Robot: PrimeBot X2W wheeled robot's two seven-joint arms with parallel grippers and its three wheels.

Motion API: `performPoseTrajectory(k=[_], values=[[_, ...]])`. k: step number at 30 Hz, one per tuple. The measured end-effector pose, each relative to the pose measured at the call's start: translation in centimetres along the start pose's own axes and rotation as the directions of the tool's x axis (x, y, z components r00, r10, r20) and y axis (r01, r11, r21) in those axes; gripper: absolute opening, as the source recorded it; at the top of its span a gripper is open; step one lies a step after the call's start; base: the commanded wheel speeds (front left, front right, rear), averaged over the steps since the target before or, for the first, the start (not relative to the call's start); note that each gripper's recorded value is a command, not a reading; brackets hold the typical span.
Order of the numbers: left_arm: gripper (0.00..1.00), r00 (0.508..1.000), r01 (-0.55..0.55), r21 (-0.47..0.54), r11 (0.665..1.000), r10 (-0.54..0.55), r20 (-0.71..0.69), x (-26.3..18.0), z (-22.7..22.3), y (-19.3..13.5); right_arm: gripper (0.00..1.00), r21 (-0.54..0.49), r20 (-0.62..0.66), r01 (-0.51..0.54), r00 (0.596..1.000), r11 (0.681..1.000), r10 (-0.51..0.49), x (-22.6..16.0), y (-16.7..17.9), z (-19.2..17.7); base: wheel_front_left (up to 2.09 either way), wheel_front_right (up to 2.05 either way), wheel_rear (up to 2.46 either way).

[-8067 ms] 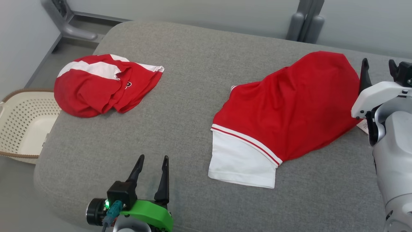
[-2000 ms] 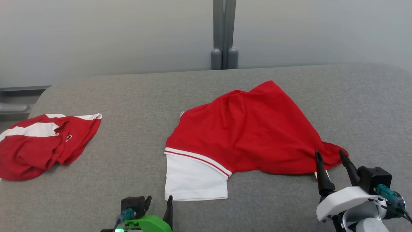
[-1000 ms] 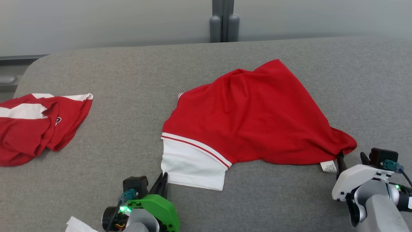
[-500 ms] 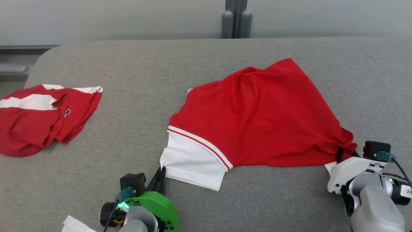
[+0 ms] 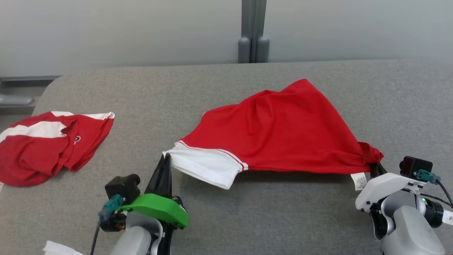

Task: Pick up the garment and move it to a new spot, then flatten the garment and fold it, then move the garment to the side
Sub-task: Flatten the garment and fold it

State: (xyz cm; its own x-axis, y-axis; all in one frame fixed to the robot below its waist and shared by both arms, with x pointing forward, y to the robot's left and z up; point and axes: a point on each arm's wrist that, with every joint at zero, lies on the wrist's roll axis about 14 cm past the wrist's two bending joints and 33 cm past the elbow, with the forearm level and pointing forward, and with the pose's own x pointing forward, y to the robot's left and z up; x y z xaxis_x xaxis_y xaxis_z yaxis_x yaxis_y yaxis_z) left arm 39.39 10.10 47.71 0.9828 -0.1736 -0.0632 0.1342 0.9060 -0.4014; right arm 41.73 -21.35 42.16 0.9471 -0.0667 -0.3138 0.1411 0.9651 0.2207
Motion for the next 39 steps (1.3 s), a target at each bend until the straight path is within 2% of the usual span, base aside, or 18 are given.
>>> performPoseTrajectory(k=[5,8,12,16,21,25,27,29,32,36,39], values=[[0.00,0.977,0.098,-0.026,0.995,-0.091,0.195,-0.1,6.4,-2.9,0.00,0.057,0.133,-0.080,0.988,0.995,0.072,-1.7,1.6,4.7,0.00,0.00,0.00],[0.00,0.935,0.171,-0.022,0.985,-0.155,0.318,-0.8,10.8,-4.9,0.00,0.056,0.240,-0.136,0.963,0.989,0.119,-3.7,2.2,8.8,0.00,0.00,0.00],[0.00,0.857,0.264,0.016,0.964,-0.242,0.454,-2.4,16.7,-7.8,0.00,0.044,0.378,-0.213,0.908,0.976,0.182,-7.6,3.3,14.3,0.00,0.00,0.00],[0.00,0.743,0.355,0.099,0.930,-0.345,0.573,-4.9,22.7,-11.0,0.00,0.005,0.501,-0.272,0.833,0.962,0.233,-12.4,4.3,19.3,0.00,0.00,0.00],[0.00,0.582,0.432,0.253,0.866,-0.482,0.655,-8.9,28.5,-15.2,0.00,-0.055,0.627,-0.307,0.730,0.950,0.272,-18.6,5.0,24.1,0.00,0.00,0.00],[0.00,0.469,0.470,0.362,0.805,-0.576,0.670,-12.0,31.3,-18.3,0.00,-0.104,0.690,-0.307,0.663,0.946,0.290,-22.9,5.3,26.5,0.00,0.00,0.00],[0.00,0.438,0.488,0.393,0.779,-0.608,0.662,-13.0,31.9,-19.5,0.00,-0.119,0.701,-0.309,0.647,0.943,0.300,-24.2,5.4,27.0,0.00,0.00,0.00],[0.00,0.424,0.499,0.414,0.761,-0.631,0.649,-13.3,32.2,-20.2,0.00,-0.134,0.699,-0.308,0.644,0.942,0.310,-25.0,5.7,27.1,0.00,0.00,0.00],[0.00,0.442,0.509,0.417,0.753,-0.645,0.623,-12.4,32.0,-20.6,0.00,-0.142,0.676,-0.311,0.663,0.940,0.322,-24.8,6.0,26.9,0.00,0.00,0.00],[0.00,0.526,0.529,0.371,0.763,-0.638,0.562,-8.7,30.3,-20.3,0.00,-0.109,0.624,-0.317,0.716,0.942,0.313,-22.2,5.8,26.1,0.00,0.00,0.00],[0.00,0.577,0.538,0.362,0.761,-0.645,0.500,-5.1,29.4,-20.4,0.00,-0.075,0.590,-0.350,0.739,0.934,0.325,-18.8,6.2,26.0,0.00,0.00,0.00]])
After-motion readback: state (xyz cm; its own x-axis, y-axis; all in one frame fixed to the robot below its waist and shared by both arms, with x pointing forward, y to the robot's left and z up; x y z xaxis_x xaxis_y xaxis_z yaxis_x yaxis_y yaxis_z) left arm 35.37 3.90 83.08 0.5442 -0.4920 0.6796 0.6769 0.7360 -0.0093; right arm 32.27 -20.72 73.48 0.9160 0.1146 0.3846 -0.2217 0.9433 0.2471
